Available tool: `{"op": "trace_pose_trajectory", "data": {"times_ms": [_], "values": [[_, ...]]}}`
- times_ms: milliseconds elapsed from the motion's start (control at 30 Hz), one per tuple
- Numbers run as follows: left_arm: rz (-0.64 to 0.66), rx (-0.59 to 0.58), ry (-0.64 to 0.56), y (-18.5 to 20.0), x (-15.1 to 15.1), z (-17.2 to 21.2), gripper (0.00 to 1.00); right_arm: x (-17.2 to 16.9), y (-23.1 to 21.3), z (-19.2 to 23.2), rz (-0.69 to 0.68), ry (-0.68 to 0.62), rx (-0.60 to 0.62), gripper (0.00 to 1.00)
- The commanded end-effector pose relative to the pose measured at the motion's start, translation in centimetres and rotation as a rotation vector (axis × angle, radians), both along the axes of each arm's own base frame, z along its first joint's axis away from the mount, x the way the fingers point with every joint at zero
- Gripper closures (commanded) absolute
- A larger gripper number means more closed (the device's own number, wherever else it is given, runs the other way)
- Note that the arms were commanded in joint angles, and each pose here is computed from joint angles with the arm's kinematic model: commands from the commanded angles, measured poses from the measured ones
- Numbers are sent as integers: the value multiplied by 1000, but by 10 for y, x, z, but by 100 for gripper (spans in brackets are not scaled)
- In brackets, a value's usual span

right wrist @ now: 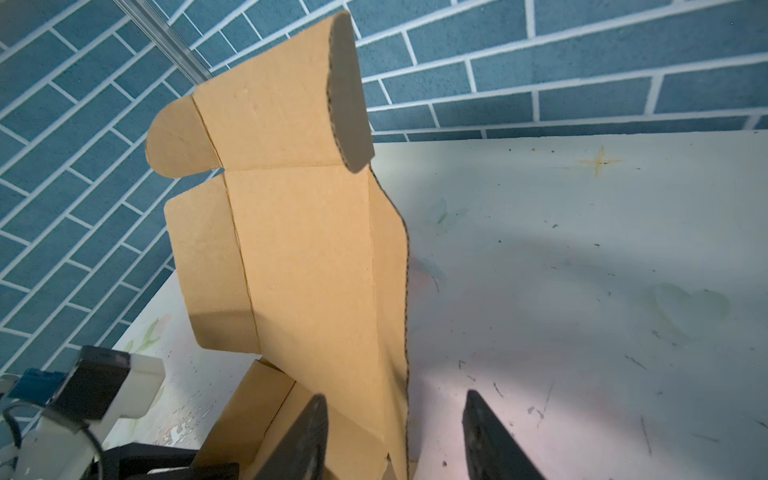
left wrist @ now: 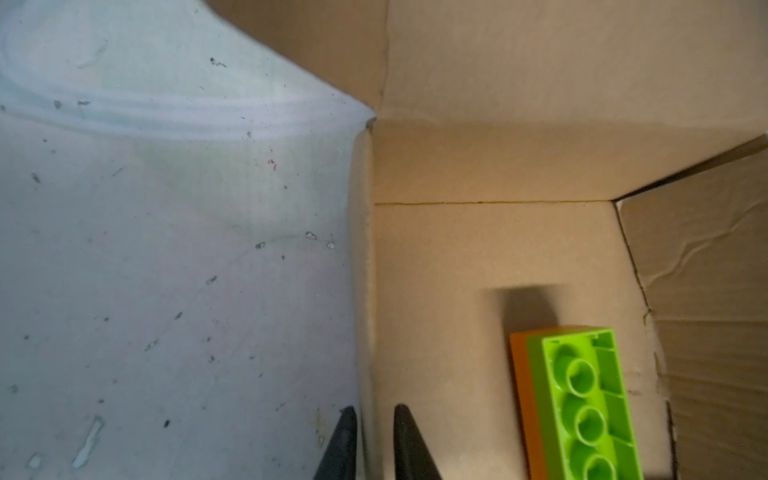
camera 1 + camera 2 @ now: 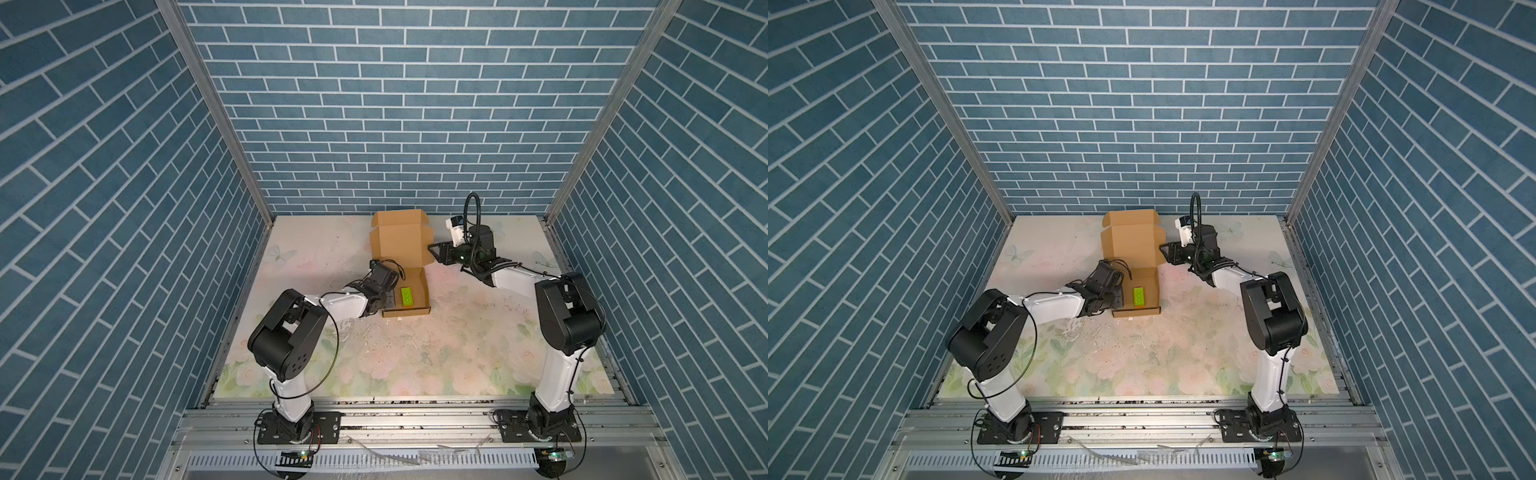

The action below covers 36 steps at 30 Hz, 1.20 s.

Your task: Fold the paper box

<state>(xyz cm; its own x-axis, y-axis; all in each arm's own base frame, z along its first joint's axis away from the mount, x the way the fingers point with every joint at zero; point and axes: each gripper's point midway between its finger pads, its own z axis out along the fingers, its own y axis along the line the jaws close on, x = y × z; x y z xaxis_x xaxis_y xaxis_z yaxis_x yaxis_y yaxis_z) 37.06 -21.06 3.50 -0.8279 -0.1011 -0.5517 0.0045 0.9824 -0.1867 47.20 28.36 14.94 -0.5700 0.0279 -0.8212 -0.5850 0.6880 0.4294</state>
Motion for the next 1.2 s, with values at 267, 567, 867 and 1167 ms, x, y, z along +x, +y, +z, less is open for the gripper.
{"op": "trace_pose_trajectory", "data": {"times_ms": [267, 567, 867, 1167], "values": [[-13, 46, 4, 3, -1, -2, 79, 7, 35, 17, 77, -113, 5, 79], [-16, 56, -4, 5, 1, 4, 56, 6, 29, 24, 53, -149, -13, 100], [-41, 47, -72, 9, -1, 36, 22, 1, 27, 31, 60, -181, -19, 100], [-14, 18, -177, 37, -1, 86, 17, -8, 22, 33, 64, -200, -44, 100]]}}
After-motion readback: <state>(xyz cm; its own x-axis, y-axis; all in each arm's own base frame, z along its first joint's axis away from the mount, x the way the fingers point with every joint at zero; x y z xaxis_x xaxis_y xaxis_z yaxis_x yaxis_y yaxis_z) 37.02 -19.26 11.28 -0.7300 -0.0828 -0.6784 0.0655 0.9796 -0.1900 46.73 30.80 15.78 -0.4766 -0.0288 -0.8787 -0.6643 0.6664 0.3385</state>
